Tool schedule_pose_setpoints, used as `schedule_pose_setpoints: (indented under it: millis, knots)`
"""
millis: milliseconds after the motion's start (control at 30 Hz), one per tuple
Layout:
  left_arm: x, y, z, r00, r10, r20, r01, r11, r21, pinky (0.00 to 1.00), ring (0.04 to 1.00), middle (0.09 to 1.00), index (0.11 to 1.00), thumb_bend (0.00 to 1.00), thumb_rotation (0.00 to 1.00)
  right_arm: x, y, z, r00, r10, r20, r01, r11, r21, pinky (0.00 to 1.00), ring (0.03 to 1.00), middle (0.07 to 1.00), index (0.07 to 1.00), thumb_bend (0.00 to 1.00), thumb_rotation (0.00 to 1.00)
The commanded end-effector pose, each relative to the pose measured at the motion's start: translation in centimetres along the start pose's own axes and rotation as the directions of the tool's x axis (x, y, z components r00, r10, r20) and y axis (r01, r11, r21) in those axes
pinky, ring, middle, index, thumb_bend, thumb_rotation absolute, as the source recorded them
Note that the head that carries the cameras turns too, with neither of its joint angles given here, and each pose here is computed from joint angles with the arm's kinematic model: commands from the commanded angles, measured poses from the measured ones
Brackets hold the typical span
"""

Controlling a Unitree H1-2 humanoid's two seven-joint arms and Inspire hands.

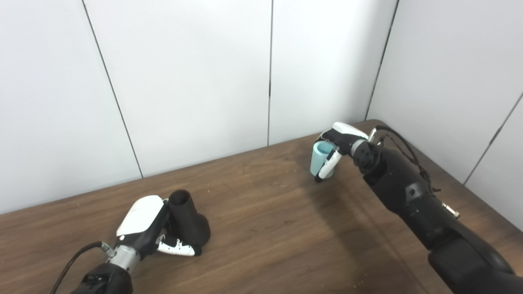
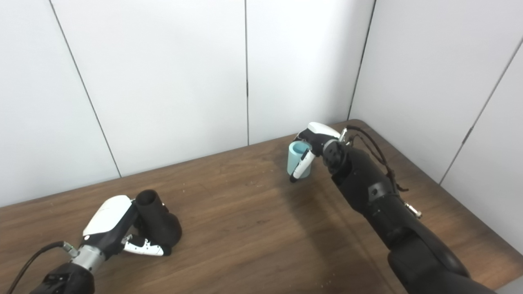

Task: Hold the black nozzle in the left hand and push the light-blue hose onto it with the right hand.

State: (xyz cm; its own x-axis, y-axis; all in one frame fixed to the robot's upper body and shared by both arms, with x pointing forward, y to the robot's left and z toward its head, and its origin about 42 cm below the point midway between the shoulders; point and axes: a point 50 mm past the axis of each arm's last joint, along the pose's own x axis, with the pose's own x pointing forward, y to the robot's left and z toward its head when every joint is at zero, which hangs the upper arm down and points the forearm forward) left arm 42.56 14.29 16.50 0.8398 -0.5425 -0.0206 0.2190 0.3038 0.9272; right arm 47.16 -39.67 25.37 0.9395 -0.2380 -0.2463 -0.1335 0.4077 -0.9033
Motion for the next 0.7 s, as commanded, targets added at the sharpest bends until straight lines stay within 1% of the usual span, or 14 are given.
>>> schedule_pose_setpoints:
  millis: [0, 33, 67, 100, 133, 167, 233, 300, 333, 433, 467, 533, 600, 667]
  knots:
    - [-4.70, -5.66, -4.68, 0.951, -0.249, -0.185, 0.260, 0.965, 0.033, 0.40, 0.416, 0.415, 0.488, 0.53, 0.00, -0.29, -3.43, 0.75, 0.995, -0.097, 0.032, 0.098, 0.995, -0.030, 0.65, 0.725, 0.667, 0.649, 0.80, 0.05]
    - [-4.70, -5.65, -4.70, 0.951, -0.248, -0.185, 0.259, 0.965, 0.034, 0.40, 0.413, 0.412, 0.488, 0.52, 0.00, -0.39, -3.43, 0.77, 0.995, -0.097, 0.033, 0.098, 0.995, -0.035, 0.59, 0.661, 0.634, 0.639, 0.80, 0.04]
    - [-4.72, -5.64, -4.71, 0.951, -0.248, -0.186, 0.259, 0.965, 0.036, 0.40, 0.411, 0.410, 0.488, 0.52, 0.00, -0.49, -3.46, 0.80, 0.995, -0.098, 0.034, 0.100, 0.994, -0.038, 0.47, 0.553, 0.560, 0.627, 0.68, 0.02]
    - [-4.73, -5.62, -4.71, 0.951, -0.247, -0.186, 0.258, 0.965, 0.036, 0.42, 0.418, 0.412, 0.488, 0.52, 0.00, -0.61, -3.51, 0.82, 0.994, -0.100, 0.036, 0.102, 0.994, -0.038, 0.28, 0.347, 0.506, 0.547, 0.60, 0.01]
    - [-4.76, -5.60, -4.70, 0.951, -0.248, -0.186, 0.258, 0.965, 0.035, 0.43, 0.426, 0.415, 0.488, 0.53, 0.00, -0.69, -3.55, 0.80, 0.994, -0.102, 0.038, 0.103, 0.994, -0.037, 0.22, 0.283, 0.488, 0.518, 0.57, 0.00]
    - [-4.78, -5.60, -4.70, 0.951, -0.248, -0.186, 0.258, 0.965, 0.034, 0.43, 0.429, 0.417, 0.488, 0.53, 0.00, -0.71, -3.56, 0.75, 0.994, -0.103, 0.041, 0.104, 0.994, -0.038, 0.26, 0.321, 0.451, 0.514, 0.55, 0.00]
    - [-4.85, -5.62, -4.73, 0.951, -0.247, -0.185, 0.258, 0.966, 0.035, 0.41, 0.429, 0.418, 0.488, 0.53, 0.00, -0.71, -3.64, 0.69, 0.993, -0.105, 0.049, 0.107, 0.994, -0.036, 0.39, 0.456, 0.496, 0.473, 0.53, 0.00]
    - [-4.89, -5.64, -4.74, 0.952, -0.246, -0.183, 0.257, 0.966, 0.037, 0.40, 0.426, 0.417, 0.488, 0.53, 0.00, -0.72, -3.74, 0.65, 0.992, -0.114, 0.061, 0.115, 0.993, -0.023, 0.48, 0.522, 0.524, 0.449, 0.53, 0.00]
    - [-4.87, -5.65, -4.73, 0.952, -0.246, -0.183, 0.257, 0.966, 0.037, 0.40, 0.425, 0.417, 0.488, 0.53, 0.00, -0.73, -3.75, 0.62, 0.990, -0.121, 0.068, 0.121, 0.993, -0.009, 0.47, 0.519, 0.524, 0.448, 0.53, 0.00]
    - [-4.78, -5.67, -4.63, 0.951, -0.247, -0.185, 0.258, 0.965, 0.039, 0.37, 0.404, 0.409, 0.488, 0.52, 0.00, -0.84, -3.72, 0.55, 0.985, -0.145, 0.091, 0.143, 0.989, 0.030, 0.41, 0.449, 0.515, 0.460, 0.52, 0.00]
    - [-4.76, -5.66, -4.59, 0.951, -0.247, -0.184, 0.258, 0.965, 0.039, 0.36, 0.399, 0.440, 0.485, 0.53, 0.00, -0.77, -3.71, 0.48, 0.984, -0.152, 0.098, 0.149, 0.988, 0.039, 0.40, 0.443, 0.515, 0.462, 0.52, 0.00]
    - [-4.74, -5.63, -4.50, 0.951, -0.248, -0.183, 0.259, 0.965, 0.037, 0.35, 0.394, 0.466, 0.482, 0.53, 0.00, -0.69, -3.74, 0.43, 0.981, -0.162, 0.108, 0.158, 0.986, 0.047, 0.39, 0.440, 0.513, 0.463, 0.52, 0.00]
    - [-4.72, -5.61, -4.38, 0.951, -0.249, -0.182, 0.260, 0.965, 0.036, 0.36, 0.395, 0.420, 0.486, 0.52, 0.00, -0.73, -3.82, 0.52, 0.979, -0.171, 0.113, 0.166, 0.985, 0.047, 0.39, 0.439, 0.513, 0.464, 0.52, 0.00]
    - [-4.69, -5.62, -4.25, 0.951, -0.250, -0.180, 0.261, 0.965, 0.037, 0.37, 0.406, 0.412, 0.488, 0.52, 0.00, -0.83, -3.95, 0.70, 0.977, -0.178, 0.116, 0.174, 0.984, 0.049, 0.39, 0.437, 0.509, 0.469, 0.52, 0.00]
